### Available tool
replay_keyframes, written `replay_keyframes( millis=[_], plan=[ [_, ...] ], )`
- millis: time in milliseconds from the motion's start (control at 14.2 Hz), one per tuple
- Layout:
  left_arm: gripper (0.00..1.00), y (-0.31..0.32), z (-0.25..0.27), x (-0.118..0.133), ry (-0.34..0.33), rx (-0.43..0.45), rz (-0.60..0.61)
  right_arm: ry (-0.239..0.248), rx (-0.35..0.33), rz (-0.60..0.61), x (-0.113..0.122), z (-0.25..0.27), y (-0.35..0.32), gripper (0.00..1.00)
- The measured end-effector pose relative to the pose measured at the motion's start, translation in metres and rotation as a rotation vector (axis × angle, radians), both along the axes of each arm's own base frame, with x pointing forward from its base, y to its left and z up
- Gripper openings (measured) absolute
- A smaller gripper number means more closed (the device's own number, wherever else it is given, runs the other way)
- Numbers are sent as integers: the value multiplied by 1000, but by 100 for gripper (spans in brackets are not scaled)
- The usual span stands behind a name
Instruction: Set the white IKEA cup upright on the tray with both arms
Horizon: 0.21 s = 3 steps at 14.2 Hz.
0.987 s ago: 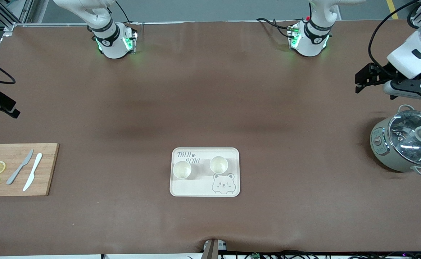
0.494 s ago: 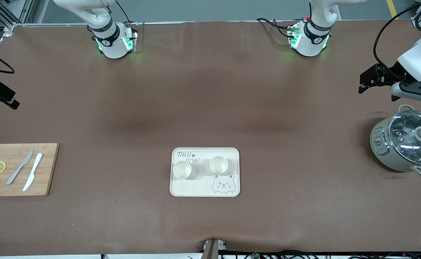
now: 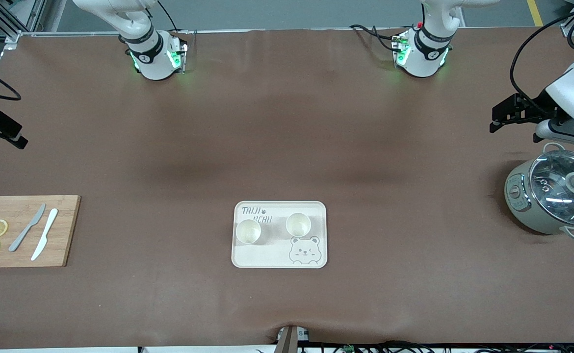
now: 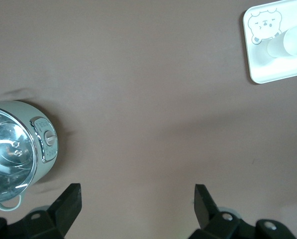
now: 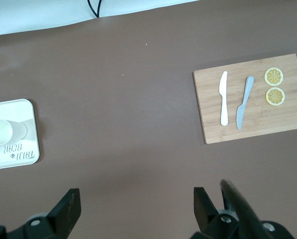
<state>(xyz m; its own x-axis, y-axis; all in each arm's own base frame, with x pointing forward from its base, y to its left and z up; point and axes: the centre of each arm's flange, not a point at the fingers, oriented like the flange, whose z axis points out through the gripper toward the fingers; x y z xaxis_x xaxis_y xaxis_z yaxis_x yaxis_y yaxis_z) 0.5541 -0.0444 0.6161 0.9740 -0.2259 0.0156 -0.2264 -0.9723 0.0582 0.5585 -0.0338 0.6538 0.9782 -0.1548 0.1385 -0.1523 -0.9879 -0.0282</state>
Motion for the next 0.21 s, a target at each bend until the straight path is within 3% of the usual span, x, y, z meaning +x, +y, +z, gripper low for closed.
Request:
replay_keyframes(
  millis=[212],
  plan=[
    [100, 0, 1, 1, -6, 0, 2, 8, 0, 0, 0, -2, 0, 100]
  ],
)
